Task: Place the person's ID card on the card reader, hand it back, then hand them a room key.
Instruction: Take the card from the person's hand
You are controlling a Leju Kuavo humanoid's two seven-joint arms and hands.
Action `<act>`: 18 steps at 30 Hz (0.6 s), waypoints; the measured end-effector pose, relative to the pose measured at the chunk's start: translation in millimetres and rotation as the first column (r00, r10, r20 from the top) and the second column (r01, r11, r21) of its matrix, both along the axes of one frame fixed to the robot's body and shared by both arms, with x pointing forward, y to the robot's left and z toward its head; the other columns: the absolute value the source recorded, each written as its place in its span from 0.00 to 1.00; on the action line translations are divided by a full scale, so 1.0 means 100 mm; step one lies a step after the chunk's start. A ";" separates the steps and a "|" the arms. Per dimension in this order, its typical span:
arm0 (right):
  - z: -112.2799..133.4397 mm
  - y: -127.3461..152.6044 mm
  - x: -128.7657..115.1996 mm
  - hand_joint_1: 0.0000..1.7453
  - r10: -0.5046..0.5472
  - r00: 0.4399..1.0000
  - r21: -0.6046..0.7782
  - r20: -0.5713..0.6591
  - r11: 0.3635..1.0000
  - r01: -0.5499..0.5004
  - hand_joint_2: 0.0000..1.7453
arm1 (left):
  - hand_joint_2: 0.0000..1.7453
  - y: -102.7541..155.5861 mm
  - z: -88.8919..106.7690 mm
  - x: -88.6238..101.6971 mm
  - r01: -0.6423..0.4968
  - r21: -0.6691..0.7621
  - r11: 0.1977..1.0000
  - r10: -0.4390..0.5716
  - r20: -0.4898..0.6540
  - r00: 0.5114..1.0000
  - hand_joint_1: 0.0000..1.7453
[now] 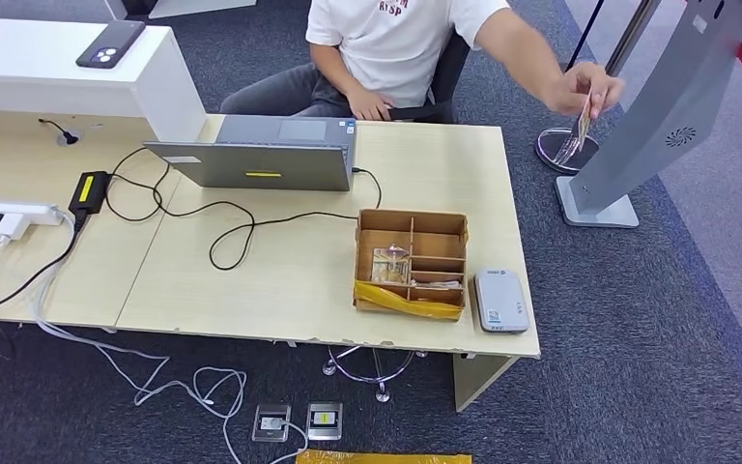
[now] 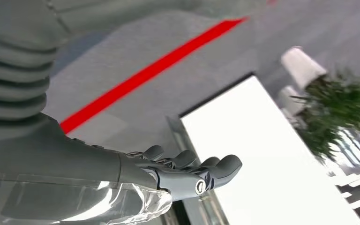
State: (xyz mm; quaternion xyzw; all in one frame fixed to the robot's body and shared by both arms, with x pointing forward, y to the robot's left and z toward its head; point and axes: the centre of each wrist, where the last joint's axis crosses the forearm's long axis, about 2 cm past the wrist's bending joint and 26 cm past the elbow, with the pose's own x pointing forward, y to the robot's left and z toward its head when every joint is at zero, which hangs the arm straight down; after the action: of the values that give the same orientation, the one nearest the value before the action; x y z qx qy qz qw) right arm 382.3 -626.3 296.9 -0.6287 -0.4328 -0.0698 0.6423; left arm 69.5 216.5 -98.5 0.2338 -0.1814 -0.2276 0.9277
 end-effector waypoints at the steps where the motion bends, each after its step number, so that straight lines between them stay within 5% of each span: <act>1: 0.11 0.04 0.06 0.00 0.014 1.000 -0.020 0.020 1.000 -0.014 1.00 | 0.00 0.00 0.00 0.00 0.004 0.000 1.000 -0.004 0.001 1.000 0.00; 7: 0.56 0.34 0.39 0.00 0.102 0.991 -0.146 0.082 0.985 -0.089 1.00 | 0.00 0.00 0.00 0.01 0.021 0.000 1.000 -0.021 0.014 1.000 0.00; 18: 0.77 1.02 0.80 0.00 0.321 0.947 -0.339 0.029 0.894 -0.292 1.00 | 0.00 -0.01 0.00 0.01 0.040 0.007 0.999 -0.040 0.022 0.999 0.00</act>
State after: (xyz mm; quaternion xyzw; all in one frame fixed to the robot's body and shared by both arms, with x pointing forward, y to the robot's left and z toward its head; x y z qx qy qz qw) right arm 462.3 -524.1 374.1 -0.6477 -0.5586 0.0793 0.5120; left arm 70.4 216.0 -98.1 0.2357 -0.1957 -0.2441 0.9201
